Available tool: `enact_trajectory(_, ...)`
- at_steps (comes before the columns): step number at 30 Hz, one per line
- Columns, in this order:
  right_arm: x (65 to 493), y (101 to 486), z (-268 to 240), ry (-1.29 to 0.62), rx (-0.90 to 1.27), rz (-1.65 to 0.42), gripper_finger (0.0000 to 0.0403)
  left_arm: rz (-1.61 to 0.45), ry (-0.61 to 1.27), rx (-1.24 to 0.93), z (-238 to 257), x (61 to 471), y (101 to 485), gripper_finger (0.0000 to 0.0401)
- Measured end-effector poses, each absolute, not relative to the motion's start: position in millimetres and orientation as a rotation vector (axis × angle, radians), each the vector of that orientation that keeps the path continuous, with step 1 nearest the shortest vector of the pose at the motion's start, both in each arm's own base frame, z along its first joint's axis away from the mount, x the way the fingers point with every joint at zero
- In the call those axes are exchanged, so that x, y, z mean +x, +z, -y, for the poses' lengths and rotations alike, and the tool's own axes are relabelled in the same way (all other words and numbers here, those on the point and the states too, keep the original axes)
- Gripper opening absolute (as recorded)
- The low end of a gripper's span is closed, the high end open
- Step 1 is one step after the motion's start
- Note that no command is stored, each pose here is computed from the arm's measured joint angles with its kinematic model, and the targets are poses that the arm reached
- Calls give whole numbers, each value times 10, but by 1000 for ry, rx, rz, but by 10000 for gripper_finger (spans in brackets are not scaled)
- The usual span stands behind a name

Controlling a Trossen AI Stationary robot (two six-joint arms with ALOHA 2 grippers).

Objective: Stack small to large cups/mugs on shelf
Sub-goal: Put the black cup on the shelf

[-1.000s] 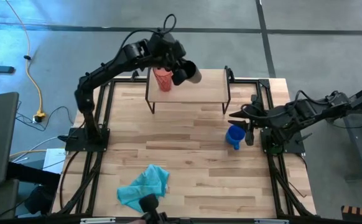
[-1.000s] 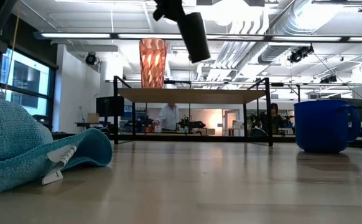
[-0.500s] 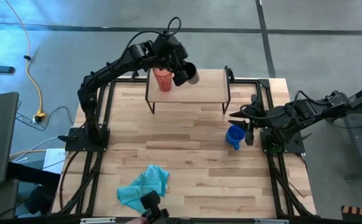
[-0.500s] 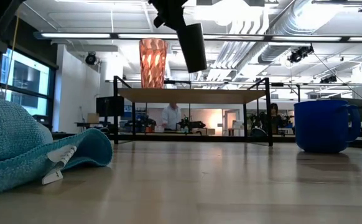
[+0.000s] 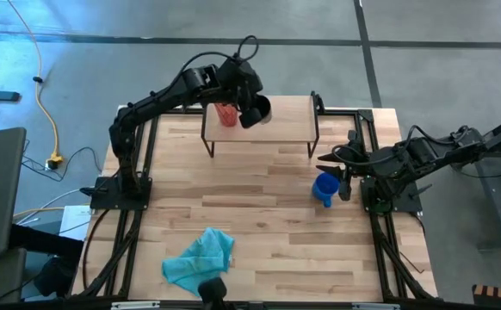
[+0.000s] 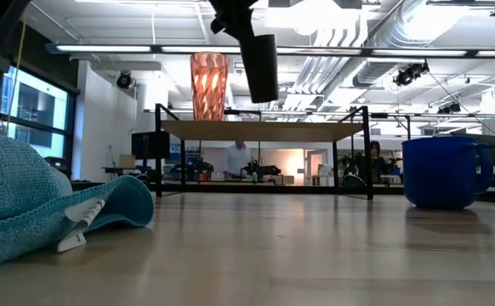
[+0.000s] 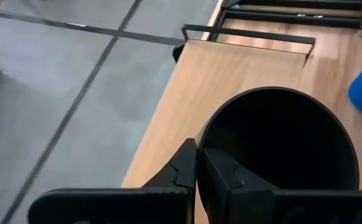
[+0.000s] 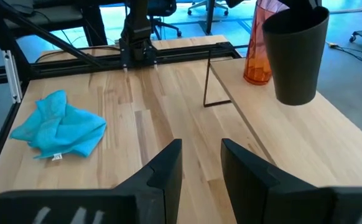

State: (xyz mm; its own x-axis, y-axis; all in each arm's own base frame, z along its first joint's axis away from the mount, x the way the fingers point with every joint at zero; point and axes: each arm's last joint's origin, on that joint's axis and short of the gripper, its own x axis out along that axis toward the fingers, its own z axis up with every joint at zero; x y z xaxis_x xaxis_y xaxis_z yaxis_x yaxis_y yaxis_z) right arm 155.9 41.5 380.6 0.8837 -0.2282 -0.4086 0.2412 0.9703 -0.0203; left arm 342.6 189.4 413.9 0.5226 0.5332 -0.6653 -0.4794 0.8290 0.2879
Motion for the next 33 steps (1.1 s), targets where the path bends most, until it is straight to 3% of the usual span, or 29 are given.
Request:
enact_trajectory(11,1544,3778,-409,-260,71,-445,103,-892,622,10,-1786,3451,4049,0)
enact_trajectory(24,1545,3775,-410,-261,73,-448,103,-885,491,-171,-1689,3464,4014,0)
enact_trajectory(33,1544,3769,-416,-237,77,-460,103,-886,441,-160,-1460,3566,4013,0)
